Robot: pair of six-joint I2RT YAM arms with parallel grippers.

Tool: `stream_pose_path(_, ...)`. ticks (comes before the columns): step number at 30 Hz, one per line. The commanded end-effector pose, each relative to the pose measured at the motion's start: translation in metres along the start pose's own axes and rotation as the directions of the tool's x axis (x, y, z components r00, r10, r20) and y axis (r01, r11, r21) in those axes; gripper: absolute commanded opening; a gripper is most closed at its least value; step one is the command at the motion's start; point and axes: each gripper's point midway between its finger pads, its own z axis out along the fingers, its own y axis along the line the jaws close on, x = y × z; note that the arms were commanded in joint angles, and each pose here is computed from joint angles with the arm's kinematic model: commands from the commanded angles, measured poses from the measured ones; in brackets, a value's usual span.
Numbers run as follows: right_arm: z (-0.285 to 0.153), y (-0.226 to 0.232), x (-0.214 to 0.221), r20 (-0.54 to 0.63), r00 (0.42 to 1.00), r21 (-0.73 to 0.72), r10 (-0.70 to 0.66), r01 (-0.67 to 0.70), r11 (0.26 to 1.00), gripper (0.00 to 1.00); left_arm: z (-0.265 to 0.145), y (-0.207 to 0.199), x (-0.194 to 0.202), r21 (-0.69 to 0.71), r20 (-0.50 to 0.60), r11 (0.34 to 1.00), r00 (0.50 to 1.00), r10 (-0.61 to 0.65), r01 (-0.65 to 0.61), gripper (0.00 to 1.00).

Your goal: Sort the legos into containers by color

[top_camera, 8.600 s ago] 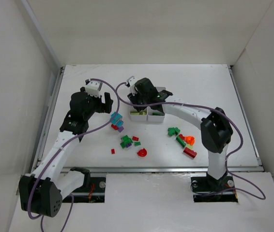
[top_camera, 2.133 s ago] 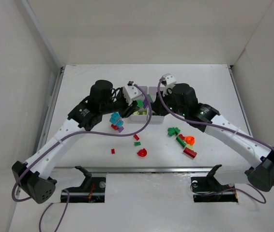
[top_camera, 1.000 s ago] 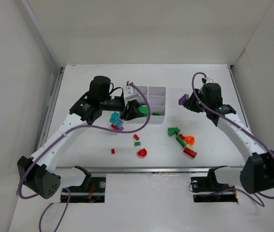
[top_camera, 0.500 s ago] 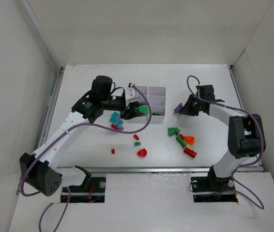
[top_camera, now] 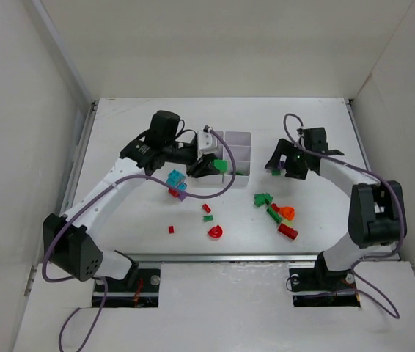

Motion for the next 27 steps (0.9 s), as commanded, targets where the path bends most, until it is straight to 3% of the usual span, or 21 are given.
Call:
stream_pose_path(1, -0.056, 0.049, -0.037, 0.175, 0.966, 0.013, -0.192, 0.193, 0.981, 1.0, -0.003, 0.001, -0.031, 0.036, 0.063, 0.992, 0.991, 0.116, -0.118, 0.0)
stream_pose_path(4, -0.083, 0.11, -0.034, 0.276, 0.837, -0.026, -0.472, 0.497, 0.867, 1.0, 0.0, 0.006, -0.031, 0.043, 0.055, 0.989, 0.989, 0.14, -0.143, 0.0)
stream_pose_path(7, -0.111, 0.17, -0.006, 0.388, 0.587, -0.064, -0.71, 0.786, 0.615, 1.0, -0.001, 0.012, -0.038, 0.029, 0.056, 0.984, 0.983, 0.174, -0.176, 0.0)
stream_pose_path(9, -0.124, 0.191, 0.006, 0.467, 0.413, -0.05, -0.782, 0.895, 0.443, 1.0, -0.001, 0.013, -0.038, 0.032, 0.053, 0.983, 0.983, 0.177, -0.179, 0.0)
stream_pose_path(11, -0.132, 0.213, 0.02, 0.536, 0.333, -0.075, -0.776, 0.934, 0.349, 1.0, 0.0, 0.01, -0.04, 0.041, 0.054, 0.981, 0.981, 0.187, -0.189, 0.0)
stream_pose_path(20, -0.15, 0.246, 0.04, 0.643, 0.204, -0.151, -0.738, 0.979, 0.14, 0.86, -0.008, -0.008, -0.05, 0.067, 0.06, 0.978, 0.979, 0.196, -0.2, 0.0)
stream_pose_path(24, -0.157, 0.26, 0.046, 0.673, 0.201, -0.2, -0.712, 0.976, 0.086, 0.8, -0.01, -0.013, -0.055, 0.079, 0.08, 0.977, 0.978, 0.191, -0.197, 0.0)
stream_pose_path(27, -0.163, 0.264, 0.049, 0.688, 0.198, -0.218, -0.699, 0.974, 0.061, 0.7, -0.012, -0.016, -0.059, 0.081, 0.092, 0.975, 0.976, 0.199, -0.206, 0.0)
